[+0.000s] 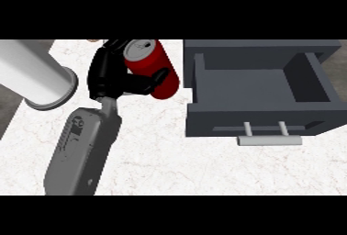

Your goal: Pick up the can, place it into the drawer and close the drawer

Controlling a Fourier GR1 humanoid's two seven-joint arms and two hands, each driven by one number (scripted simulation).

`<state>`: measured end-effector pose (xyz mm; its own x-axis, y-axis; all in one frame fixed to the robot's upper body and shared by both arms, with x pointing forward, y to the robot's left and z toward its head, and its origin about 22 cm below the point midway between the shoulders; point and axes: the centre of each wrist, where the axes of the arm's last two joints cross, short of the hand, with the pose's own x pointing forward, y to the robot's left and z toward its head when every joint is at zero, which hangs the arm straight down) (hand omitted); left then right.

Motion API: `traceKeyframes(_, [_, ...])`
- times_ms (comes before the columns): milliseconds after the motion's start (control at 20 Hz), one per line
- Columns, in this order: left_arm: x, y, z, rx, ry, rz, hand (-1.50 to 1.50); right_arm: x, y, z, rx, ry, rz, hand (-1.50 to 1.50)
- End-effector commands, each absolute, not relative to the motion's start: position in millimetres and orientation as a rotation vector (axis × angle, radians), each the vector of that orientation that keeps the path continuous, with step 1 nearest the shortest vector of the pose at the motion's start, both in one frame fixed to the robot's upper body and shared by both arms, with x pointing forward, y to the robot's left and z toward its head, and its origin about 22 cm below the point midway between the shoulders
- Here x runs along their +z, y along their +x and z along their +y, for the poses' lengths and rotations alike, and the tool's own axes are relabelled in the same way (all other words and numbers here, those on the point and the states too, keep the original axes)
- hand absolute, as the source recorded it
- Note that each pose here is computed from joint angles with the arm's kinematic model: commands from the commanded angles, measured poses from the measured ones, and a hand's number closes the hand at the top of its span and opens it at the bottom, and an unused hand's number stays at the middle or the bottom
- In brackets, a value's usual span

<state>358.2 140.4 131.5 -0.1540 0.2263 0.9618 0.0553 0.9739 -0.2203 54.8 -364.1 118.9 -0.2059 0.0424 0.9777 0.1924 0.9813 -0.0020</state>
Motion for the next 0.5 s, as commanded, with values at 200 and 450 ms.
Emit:
traceKeyframes(200, [164.4, 370.8, 98.8, 0.121, -0.213, -1.721, 1.50, 102.3, 64.8, -369.6, -0.161, -0.162, -1.776, -1.50])
traceKeyframes(450, [200.4, 383.8, 63.8, 0.104, -0.216, -1.743, 1.50, 118.9, 71.9, -363.7, -0.129, -0.152, -1.808, -1.50])
